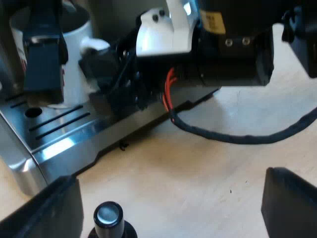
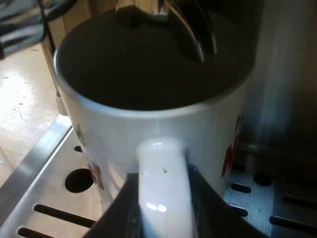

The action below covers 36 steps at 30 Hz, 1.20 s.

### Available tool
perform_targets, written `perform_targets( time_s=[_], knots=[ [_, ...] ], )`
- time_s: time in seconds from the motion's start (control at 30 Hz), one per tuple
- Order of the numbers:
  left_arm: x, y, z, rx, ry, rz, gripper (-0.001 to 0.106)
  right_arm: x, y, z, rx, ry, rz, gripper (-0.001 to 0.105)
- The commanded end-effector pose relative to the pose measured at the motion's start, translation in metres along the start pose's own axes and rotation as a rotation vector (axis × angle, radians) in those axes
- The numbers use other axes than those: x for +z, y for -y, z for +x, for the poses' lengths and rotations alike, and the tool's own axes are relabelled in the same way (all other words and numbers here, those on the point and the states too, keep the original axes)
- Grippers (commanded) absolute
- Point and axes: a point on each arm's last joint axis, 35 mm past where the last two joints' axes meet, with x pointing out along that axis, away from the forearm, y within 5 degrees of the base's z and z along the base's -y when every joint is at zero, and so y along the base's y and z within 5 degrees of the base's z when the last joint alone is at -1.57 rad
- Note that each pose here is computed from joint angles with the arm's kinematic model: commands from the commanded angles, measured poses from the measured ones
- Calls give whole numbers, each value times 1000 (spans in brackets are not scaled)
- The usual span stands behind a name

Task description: Place mug into machine

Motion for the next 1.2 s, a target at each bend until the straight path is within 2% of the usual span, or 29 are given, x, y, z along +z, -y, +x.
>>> perform_targets(
  time_s=[0.03, 0.2, 0.27, 0.37, 0.43, 0.5, 0.7, 0.97, 1.2],
  knots=[
    [2, 1, 0, -14, 18, 15, 86, 10, 4, 1, -14, 29, 8, 0],
    [2, 1, 0, -14, 18, 15, 86, 9, 5, 1, -47, 19, -28, 1],
    [2, 1, 0, -14, 18, 15, 86, 9, 5, 1, -47, 19, -38, 8],
    [2, 1, 0, -14, 18, 15, 86, 9, 5, 1, -47, 19, -38, 39],
    [2, 1, 0, -14, 18, 15, 86, 9, 5, 1, -47, 19, -38, 50],
    [2, 1, 0, -14, 17, 14, 86, 9, 5, 0, -54, 18, -38, 57],
    [2, 1, 0, -14, 17, 14, 86, 21, 10, -8, -61, 37, -28, 58],
    [3, 2, -1, -14, 20, 16, 86, 32, 19, -28, -43, -47, -68, 57],
    [22, 9, -11, -21, 68, 38, 86, 50, 13, -65, 12, -68, -113, 57]
  ],
)
